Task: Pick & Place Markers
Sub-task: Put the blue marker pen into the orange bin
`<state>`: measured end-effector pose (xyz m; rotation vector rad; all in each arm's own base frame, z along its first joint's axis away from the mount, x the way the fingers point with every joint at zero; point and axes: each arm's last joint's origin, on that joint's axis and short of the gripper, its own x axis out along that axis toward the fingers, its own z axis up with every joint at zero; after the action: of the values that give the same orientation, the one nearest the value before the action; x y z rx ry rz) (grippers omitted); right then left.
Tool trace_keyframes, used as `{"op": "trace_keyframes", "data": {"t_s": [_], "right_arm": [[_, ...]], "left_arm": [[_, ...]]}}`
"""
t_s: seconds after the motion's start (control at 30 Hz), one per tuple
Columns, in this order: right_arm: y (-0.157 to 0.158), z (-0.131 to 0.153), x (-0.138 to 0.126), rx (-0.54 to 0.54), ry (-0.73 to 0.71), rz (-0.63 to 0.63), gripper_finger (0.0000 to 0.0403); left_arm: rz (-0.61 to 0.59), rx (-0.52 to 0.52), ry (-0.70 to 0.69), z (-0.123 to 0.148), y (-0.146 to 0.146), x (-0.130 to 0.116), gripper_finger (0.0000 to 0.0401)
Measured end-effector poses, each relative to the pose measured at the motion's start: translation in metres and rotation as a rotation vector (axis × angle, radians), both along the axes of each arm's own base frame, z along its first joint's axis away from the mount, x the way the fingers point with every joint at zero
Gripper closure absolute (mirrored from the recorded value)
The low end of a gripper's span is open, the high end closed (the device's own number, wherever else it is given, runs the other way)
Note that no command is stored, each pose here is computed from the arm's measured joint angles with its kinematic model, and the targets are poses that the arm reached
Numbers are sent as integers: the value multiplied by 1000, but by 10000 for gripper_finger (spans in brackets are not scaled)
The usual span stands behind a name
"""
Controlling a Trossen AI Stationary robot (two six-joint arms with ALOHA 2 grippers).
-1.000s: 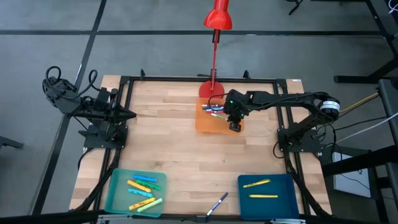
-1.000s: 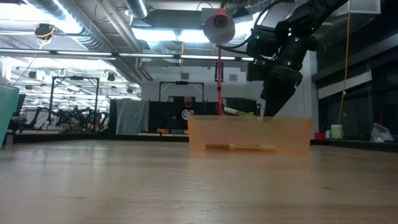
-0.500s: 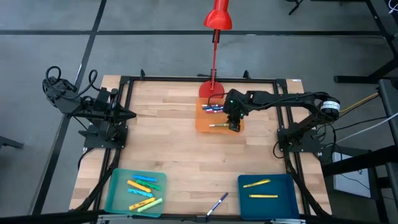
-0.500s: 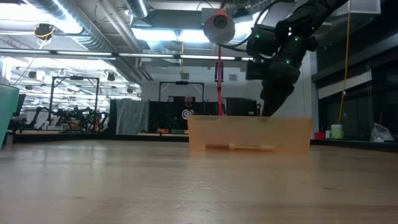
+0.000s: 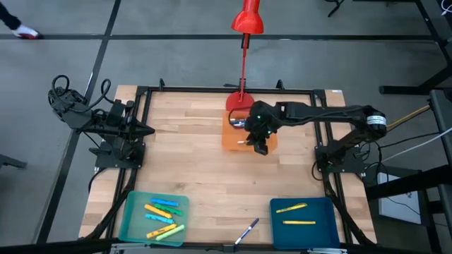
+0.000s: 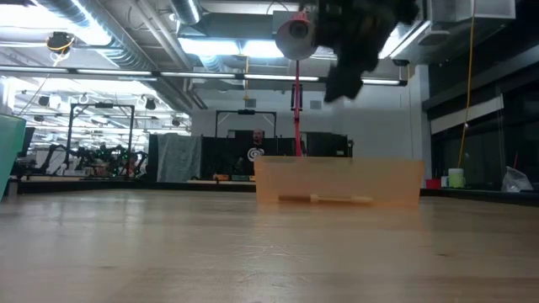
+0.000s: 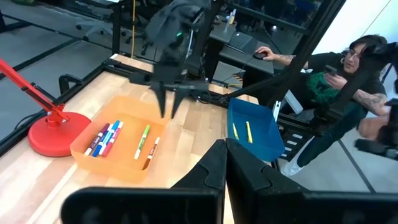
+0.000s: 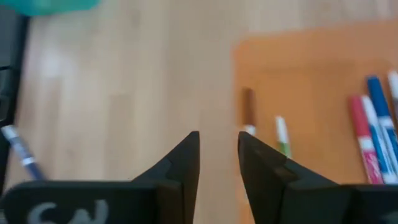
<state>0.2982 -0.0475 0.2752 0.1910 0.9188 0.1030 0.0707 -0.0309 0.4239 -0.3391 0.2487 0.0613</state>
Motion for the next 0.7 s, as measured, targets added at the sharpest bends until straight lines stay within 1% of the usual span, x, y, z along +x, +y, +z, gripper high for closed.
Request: {"op": "trace_keyframes", "data": {"t_s": [0.2, 0.37, 0.5, 0.7], "right_arm": [[43, 40, 5, -3, -25, 145, 310], [81, 67, 4, -1, -81, 265, 317], [109, 87, 1, 2, -138, 312, 320], [146, 103, -9, -32, -197, 383, 321]], "left_arm": [[-1, 0, 1, 0, 0, 0, 399], [-6, 15, 1, 0, 0, 0, 400], [-7, 18, 2, 0, 0, 0, 399], [-16, 16, 4, 0, -1, 0, 399]]}}
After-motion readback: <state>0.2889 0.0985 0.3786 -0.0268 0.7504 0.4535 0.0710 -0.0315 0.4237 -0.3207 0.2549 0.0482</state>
